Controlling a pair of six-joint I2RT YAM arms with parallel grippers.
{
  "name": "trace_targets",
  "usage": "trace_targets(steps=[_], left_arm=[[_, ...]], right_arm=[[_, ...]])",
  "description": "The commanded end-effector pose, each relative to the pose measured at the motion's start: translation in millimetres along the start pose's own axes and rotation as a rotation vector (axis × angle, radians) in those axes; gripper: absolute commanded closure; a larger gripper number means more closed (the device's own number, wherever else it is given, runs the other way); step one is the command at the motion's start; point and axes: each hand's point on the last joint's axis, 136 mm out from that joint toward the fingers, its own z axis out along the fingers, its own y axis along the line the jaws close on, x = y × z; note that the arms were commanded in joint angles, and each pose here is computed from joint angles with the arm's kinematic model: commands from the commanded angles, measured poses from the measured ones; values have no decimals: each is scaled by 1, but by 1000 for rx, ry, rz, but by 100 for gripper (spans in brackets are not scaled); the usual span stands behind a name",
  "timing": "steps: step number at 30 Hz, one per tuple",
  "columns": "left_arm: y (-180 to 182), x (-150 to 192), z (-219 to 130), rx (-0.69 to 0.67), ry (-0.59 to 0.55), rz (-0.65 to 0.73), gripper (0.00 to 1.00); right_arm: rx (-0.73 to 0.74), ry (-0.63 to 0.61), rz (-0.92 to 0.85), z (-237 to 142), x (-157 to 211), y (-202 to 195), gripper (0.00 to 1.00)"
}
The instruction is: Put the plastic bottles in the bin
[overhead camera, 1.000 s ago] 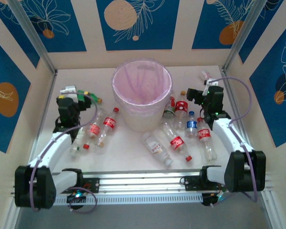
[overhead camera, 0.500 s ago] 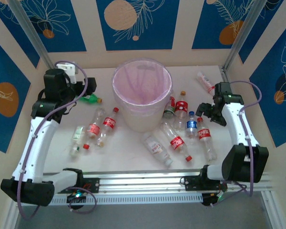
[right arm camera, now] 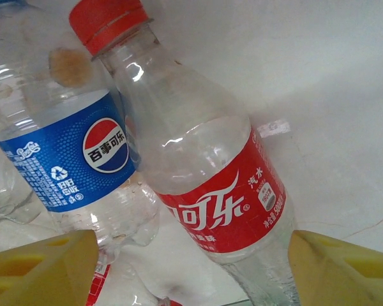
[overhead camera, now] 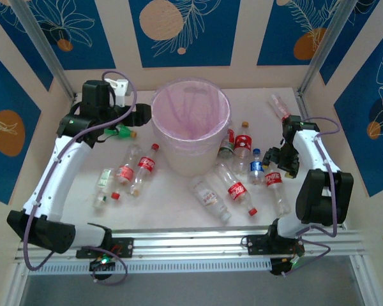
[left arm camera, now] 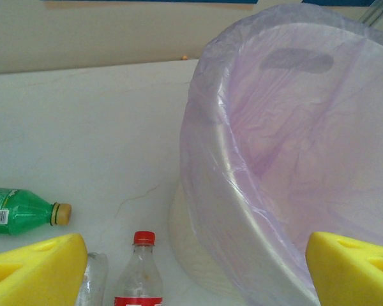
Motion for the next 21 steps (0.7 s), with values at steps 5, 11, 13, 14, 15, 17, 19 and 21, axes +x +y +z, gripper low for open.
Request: trace_targets(steps=[5, 11, 13, 14, 15, 17, 19, 21], left_arm=[[3, 11, 18, -1, 43, -3, 10], [-1, 13, 29, 36, 43, 6, 9], [-2, 15, 33, 49, 54, -7, 9], [-3, 17, 35, 60, 55, -15, 9], [-5, 19, 37, 74, 53, -19, 8], [-6, 22, 39, 94, 34, -17, 8], [-3, 25, 40, 84, 25, -15, 8], [-1, 28, 42, 77, 33, -11, 7]], right_arm=[[-46, 74, 48, 20, -1, 2, 29], [-66, 131, 99, 46, -4, -5, 32], [-66, 138, 116, 50, -8, -9, 32], [-69, 142, 117, 53, -10, -10, 32], [-72, 148, 114, 55, -11, -9, 32], [-77, 175, 116, 64, -13, -9, 30], [-72, 206, 123, 74, -13, -10, 29], [-72, 215, 134, 81, -15, -9, 28]])
